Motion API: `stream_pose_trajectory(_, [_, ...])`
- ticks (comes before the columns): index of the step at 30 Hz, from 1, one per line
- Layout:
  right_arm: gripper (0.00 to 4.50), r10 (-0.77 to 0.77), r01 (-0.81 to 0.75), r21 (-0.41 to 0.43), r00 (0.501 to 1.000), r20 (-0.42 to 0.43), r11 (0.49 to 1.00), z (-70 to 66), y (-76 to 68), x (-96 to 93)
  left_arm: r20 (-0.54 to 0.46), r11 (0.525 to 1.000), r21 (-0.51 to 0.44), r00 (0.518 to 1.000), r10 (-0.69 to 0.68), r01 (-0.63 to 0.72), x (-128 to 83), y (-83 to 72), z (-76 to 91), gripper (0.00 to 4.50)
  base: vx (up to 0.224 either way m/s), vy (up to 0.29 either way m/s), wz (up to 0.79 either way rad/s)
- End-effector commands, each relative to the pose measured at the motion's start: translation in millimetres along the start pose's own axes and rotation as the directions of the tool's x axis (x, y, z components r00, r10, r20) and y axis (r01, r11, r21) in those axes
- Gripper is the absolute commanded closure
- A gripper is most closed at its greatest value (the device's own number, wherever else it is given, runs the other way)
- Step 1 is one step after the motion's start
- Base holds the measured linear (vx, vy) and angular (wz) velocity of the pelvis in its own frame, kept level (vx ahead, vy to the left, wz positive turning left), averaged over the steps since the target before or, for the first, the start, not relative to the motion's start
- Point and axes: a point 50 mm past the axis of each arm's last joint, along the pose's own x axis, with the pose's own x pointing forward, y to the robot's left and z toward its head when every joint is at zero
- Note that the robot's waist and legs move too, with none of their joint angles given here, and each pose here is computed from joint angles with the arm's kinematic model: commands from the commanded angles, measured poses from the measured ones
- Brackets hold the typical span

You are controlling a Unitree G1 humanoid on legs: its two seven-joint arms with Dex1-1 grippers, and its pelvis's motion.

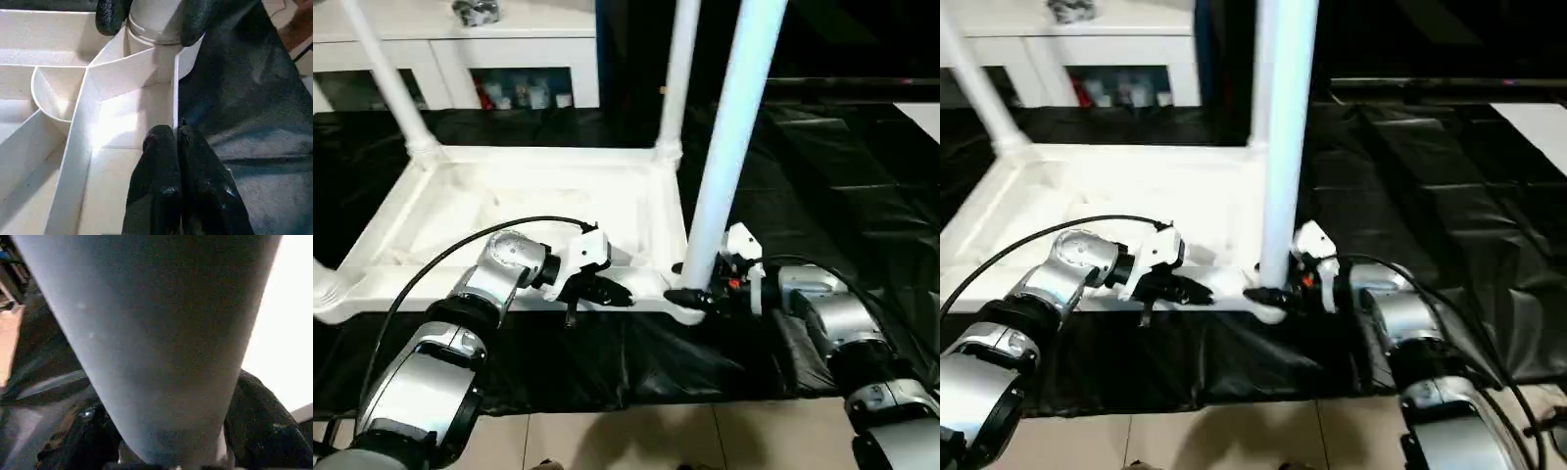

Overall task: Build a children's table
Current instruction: Rotate leg to tighten

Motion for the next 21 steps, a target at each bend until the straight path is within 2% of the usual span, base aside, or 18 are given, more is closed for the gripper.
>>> stream_pose_trajectory(1, [2.02, 0.219, -0.219, 0.032, 0.975, -0.022, 0.975, -3.3, 20.5, 21.1, 0.004, 1.000, 0.021, 1.000, 0.019, -0.019, 1.8, 5.5, 9.6, 4.50, 0.000, 0.000, 0.00])
stream_pose_trajectory(4, [2.02, 0.212, -0.211, 0.034, 0.977, -0.019, 0.977, -3.6, 21.1, 21.8, 0.006, 1.000, 0.019, 1.000, 0.012, -0.012, 2.2, 4.7, 8.8, 4.50, 0.000, 0.000, 0.00])
stream_pose_trajectory(8, [2.02, 0.066, -0.067, 0.041, 0.998, 0.009, 0.997, -5.6, 13.4, 25.2, 0.016, 0.999, 0.006, 0.999, 0.039, -0.039, 3.2, 5.4, 8.1, 4.50, 0.000, 0.000, 0.00])
stream_pose_trajectory(9, [2.02, -0.015, 0.014, 0.046, 1.000, 0.018, 0.999, -6.2, 8.4, 25.9, 0.013, 0.998, -0.001, 0.998, 0.068, -0.068, 3.7, 7.2, 8.5, 4.50, 0.000, 0.000, 0.00])
stream_pose_trajectory(10, [2.02, -0.108, 0.106, 0.059, 0.994, 0.024, 0.993, -7.1, 2.8, 27.0, 0.011, 0.996, -0.007, 0.996, 0.088, -0.088, 4.1, 8.5, 8.9, 4.50, 0.000, 0.000, 0.00])
stream_pose_trajectory(12, [2.03, -0.166, 0.164, 0.068, 0.986, 0.027, 0.984, -7.7, -0.5, 27.5, 0.014, 0.993, -0.017, 0.993, 0.120, -0.120, 4.9, 10.6, 10.0, 4.50, 0.000, 0.000, 0.00])
stream_pose_trajectory(15, [2.04, -0.418, 0.412, 0.130, 0.908, 0.026, 0.902, -10.9, -13.5, 34.0, 0.049, 0.967, -0.058, 0.966, 0.252, -0.249, 17.3, 18.6, 21.3, 4.50, 0.000, 0.000, 0.00])
stream_pose_trajectory(18, [2.24, -0.524, 0.513, 0.171, 0.851, 0.021, 0.841, -10.7, -17.7, 41.2, 0.061, 0.951, -0.074, 0.950, 0.306, -0.301, 30.2, 19.5, 27.5, 4.50, 0.000, 0.000, 0.00])
stream_pose_trajectory(20, [2.35, -0.607, 0.593, 0.198, 0.795, 0.015, 0.781, -8.6, -20.2, 49.8, 0.077, 0.945, -0.085, 0.943, 0.323, -0.317, 45.3, 16.9, 33.6, 4.50, 0.000, 0.000, 0.00])
stream_pose_trajectory(21, [2.39, -0.621, 0.606, 0.203, 0.784, 0.014, 0.769, -8.0, -20.5, 51.6, 0.080, 0.944, -0.086, 0.942, 0.325, -0.318, 48.3, 16.1, 34.8, 4.50, 0.000, 0.000, 0.00])
